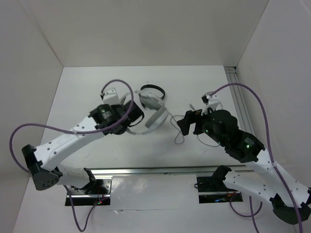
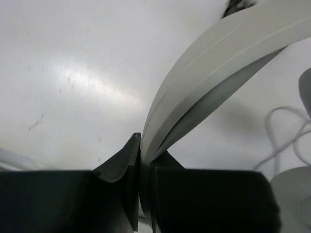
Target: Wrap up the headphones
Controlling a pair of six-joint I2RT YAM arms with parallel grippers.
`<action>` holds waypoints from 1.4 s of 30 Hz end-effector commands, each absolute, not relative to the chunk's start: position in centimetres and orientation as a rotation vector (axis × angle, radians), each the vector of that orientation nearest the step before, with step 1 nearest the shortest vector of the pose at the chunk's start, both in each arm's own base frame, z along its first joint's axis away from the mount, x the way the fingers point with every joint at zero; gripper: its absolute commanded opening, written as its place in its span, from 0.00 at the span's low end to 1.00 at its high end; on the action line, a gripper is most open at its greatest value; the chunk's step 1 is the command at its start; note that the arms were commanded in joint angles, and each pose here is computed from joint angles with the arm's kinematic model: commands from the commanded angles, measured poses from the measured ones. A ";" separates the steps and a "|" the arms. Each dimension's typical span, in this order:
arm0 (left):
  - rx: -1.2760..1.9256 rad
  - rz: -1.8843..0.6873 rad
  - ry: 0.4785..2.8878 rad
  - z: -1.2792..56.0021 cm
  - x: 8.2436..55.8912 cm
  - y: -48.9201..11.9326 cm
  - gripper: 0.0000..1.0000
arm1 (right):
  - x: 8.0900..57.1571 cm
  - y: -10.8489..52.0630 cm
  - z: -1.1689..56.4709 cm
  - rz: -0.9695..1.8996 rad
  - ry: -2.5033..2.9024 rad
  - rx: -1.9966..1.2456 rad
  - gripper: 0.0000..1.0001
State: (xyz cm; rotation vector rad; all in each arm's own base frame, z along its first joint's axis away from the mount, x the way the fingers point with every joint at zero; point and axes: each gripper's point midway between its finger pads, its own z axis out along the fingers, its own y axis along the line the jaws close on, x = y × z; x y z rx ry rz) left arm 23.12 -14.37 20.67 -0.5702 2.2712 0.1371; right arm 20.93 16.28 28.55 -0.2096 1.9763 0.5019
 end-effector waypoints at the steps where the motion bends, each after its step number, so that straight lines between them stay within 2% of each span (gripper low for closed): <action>1: -0.474 0.156 2.091 31.0 23.9 -10.4 0.00 | 19.1 19.7 33.3 0.781 1.724 -0.371 1.00; 3: -0.389 0.145 2.061 34.4 24.4 -9.8 0.00 | 18.7 20.7 34.0 0.839 1.637 -0.424 1.00; 4: -0.392 0.054 2.006 37.6 24.8 -10.1 0.00 | 18.4 20.9 34.4 0.855 1.601 -0.440 1.00; 6: -0.279 0.046 2.008 39.7 25.5 -10.1 0.00 | 18.5 21.5 35.1 0.873 1.513 -0.472 1.00; 9: -0.288 -0.044 1.957 43.4 25.8 -9.2 0.00 | 19.3 22.0 35.7 0.850 1.400 -0.487 1.00; 20: -0.236 -0.200 1.921 46.6 26.2 -8.1 0.00 | 25.0 28.2 33.1 0.828 1.408 -0.605 1.00; 22: -0.254 -0.213 1.905 47.1 25.7 -7.4 0.00 | 25.6 28.5 32.9 0.852 1.387 -0.615 0.96; 23: -0.245 -0.207 1.906 47.1 25.7 -7.4 0.00 | 25.9 28.7 32.7 0.870 1.388 -0.615 0.88; 27: -0.267 -0.198 1.894 47.3 25.6 -6.7 0.00 | 27.2 28.5 29.1 0.943 1.454 -0.628 0.69; 28: -0.265 -0.193 1.902 47.0 25.7 -6.7 0.00 | 26.6 28.7 28.2 0.974 1.443 -0.643 0.69; 31: -0.293 -0.204 1.889 47.2 25.7 -6.5 0.00 | 26.6 28.1 27.2 1.002 1.435 -0.615 0.56; 32: -0.300 -0.192 1.898 46.8 25.8 -6.3 0.00 | 26.8 28.0 27.1 1.012 1.438 -0.609 0.49; 33: -0.309 -0.197 1.899 46.6 26.1 -6.5 0.00 | 26.9 28.3 26.4 1.019 1.456 -0.618 0.36; 35: -0.326 -0.197 1.896 46.5 26.3 -6.4 0.00 | 26.9 28.5 26.2 1.029 1.454 -0.630 0.22; 37: -0.336 -0.196 1.886 46.5 26.5 -6.2 0.00 | 27.2 28.5 25.5 1.020 1.493 -0.620 0.03; 41: -0.284 -0.064 1.883 44.9 28.0 -5.3 0.00 | 28.6 26.1 26.7 0.805 1.560 -0.536 0.00; 42: -0.288 -0.019 1.890 43.5 28.9 -5.1 0.00 | 27.8 25.4 28.6 0.770 1.523 -0.509 0.00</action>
